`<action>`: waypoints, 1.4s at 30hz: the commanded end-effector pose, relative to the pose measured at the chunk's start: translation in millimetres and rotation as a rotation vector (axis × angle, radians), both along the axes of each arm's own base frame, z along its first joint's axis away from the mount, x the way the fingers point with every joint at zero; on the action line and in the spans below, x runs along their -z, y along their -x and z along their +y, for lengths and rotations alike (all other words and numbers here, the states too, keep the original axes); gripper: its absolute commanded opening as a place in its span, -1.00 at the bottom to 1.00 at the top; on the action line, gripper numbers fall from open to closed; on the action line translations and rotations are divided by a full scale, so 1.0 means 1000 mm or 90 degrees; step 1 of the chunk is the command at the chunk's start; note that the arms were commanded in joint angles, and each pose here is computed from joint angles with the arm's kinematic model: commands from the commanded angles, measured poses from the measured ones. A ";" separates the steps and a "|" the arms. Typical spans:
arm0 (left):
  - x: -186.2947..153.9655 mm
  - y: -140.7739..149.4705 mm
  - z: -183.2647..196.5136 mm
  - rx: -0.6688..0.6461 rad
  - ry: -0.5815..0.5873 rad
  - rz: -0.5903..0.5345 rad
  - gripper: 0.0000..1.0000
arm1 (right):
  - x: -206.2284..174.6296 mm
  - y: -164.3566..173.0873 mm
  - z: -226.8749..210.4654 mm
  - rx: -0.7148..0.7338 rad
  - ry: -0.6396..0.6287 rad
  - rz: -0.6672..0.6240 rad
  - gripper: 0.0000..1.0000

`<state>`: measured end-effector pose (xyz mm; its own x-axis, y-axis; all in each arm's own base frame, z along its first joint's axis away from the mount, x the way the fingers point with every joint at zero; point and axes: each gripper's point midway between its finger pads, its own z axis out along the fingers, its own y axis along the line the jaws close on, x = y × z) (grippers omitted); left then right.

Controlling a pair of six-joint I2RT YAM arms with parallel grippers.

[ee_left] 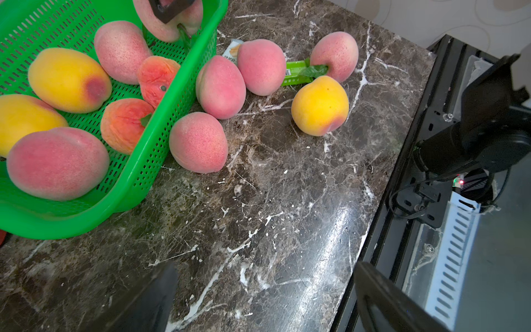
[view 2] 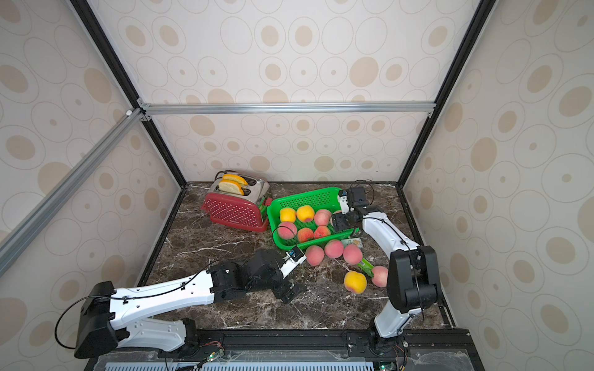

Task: Put the peaches into the basket
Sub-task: Place the peach in the basket.

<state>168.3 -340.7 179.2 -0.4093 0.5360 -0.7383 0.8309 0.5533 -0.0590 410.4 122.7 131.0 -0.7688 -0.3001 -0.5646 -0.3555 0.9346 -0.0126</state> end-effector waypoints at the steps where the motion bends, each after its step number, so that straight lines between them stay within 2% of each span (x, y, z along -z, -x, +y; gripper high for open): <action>1: -0.010 -0.005 0.004 -0.018 0.020 -0.007 0.98 | 0.006 -0.004 -0.003 0.006 0.002 0.005 0.59; 13: -0.017 -0.007 0.014 -0.033 0.027 -0.019 0.98 | 0.022 -0.004 -0.001 0.002 -0.003 0.032 0.61; 21: -0.021 -0.007 0.017 -0.038 0.036 -0.020 0.98 | 0.016 0.000 -0.002 0.002 -0.006 0.027 0.76; 27: -0.023 -0.005 0.022 -0.043 0.041 -0.018 0.98 | 0.006 0.005 -0.002 0.001 -0.016 0.016 0.79; 34: -0.022 -0.002 0.033 -0.052 0.041 -0.018 0.98 | -0.008 0.027 -0.006 0.000 -0.025 0.005 0.82; 42: -0.020 0.002 0.042 -0.058 0.045 -0.017 0.98 | -0.016 0.073 -0.017 0.000 -0.029 0.001 0.86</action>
